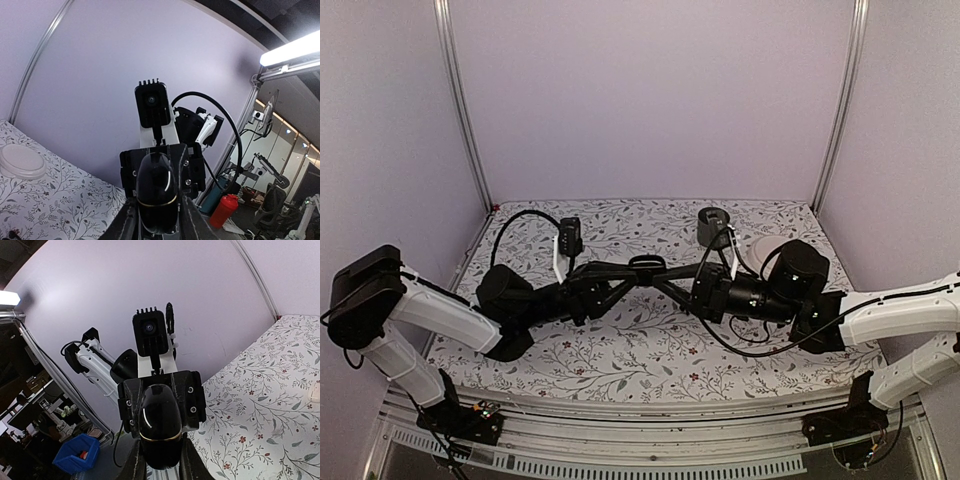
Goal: Insert the wireless bluetooth earbuds into the charging case
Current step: Pass from the right arm to the left
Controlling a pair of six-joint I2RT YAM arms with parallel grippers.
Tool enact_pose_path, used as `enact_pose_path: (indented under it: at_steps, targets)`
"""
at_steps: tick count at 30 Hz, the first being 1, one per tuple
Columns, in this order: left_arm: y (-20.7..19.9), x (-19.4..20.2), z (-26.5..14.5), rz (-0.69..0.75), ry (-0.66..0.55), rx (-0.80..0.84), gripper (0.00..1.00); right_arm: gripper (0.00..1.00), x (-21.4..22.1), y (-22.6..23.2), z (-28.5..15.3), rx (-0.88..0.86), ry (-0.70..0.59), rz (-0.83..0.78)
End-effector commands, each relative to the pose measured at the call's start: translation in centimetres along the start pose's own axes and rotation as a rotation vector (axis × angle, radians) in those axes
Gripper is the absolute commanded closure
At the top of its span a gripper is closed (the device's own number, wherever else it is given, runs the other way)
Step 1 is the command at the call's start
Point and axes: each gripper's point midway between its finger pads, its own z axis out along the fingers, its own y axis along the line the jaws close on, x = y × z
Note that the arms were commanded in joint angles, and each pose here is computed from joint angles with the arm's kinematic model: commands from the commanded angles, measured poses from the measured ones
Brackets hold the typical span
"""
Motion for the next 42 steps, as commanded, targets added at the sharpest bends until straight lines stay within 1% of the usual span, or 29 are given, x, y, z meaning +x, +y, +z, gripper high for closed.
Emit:
enact_pose_path:
  at_steps: [1,6,13,17,23,29,32,36,37,38,39,40,41,42]
  targets:
    - [-1.7,-0.7,0.9,0.043,-0.020,0.066,0.73,0.95,-0.8,0.7,0.1,-0.014,-0.045,0.001]
    - [-2.1,-0.5,1.2,0.048,-0.010,0.082,0.76,0.95,-0.7,0.7,0.2,-0.012,-0.046,0.008]
    - [-2.8,-0.2,1.4,0.058,0.000,0.109,0.67,0.95,-0.7,0.6,0.2,-0.007,-0.049,0.015]
    - [-2.8,0.0,1.4,0.062,0.007,0.108,0.66,0.95,-0.9,0.8,0.2,-0.017,-0.056,0.022]
    - [-2.8,0.0,1.4,0.062,0.004,0.111,0.70,0.95,-0.9,1.0,0.4,-0.028,-0.058,0.031]
    - [-2.9,-0.1,1.6,0.066,0.000,0.110,0.70,0.95,-0.6,0.9,0.6,-0.029,-0.050,0.032]
    - [-2.9,-0.1,1.7,0.069,0.004,0.114,0.77,0.95,-0.4,0.8,0.6,-0.028,-0.046,0.032]
    - [-2.8,-0.1,1.8,0.074,0.008,0.108,0.95,0.95,-0.2,0.7,0.6,-0.021,-0.041,0.033]
    - [-2.7,0.0,1.8,0.076,0.011,0.103,0.99,0.95,-0.1,0.5,0.5,-0.016,-0.040,0.033]
    - [-2.6,0.1,1.8,0.080,0.017,0.099,1.00,0.94,0.0,0.5,0.4,-0.014,-0.041,0.033]
    - [-2.5,0.2,1.8,0.084,0.024,0.094,1.00,0.93,0.1,0.4,0.3,-0.009,-0.038,0.034]
    - [-2.4,0.3,1.8,0.094,0.034,0.086,1.00,0.89,0.1,0.3,0.2,-0.004,-0.038,0.035]
    - [-2.3,0.5,1.8,0.108,0.048,0.083,1.00,0.81,0.2,0.1,0.0,0.009,-0.036,0.037]
    - [-2.2,0.7,1.8,0.125,0.067,0.072,1.00,0.69,0.4,-0.1,-0.2,0.021,-0.032,0.039]
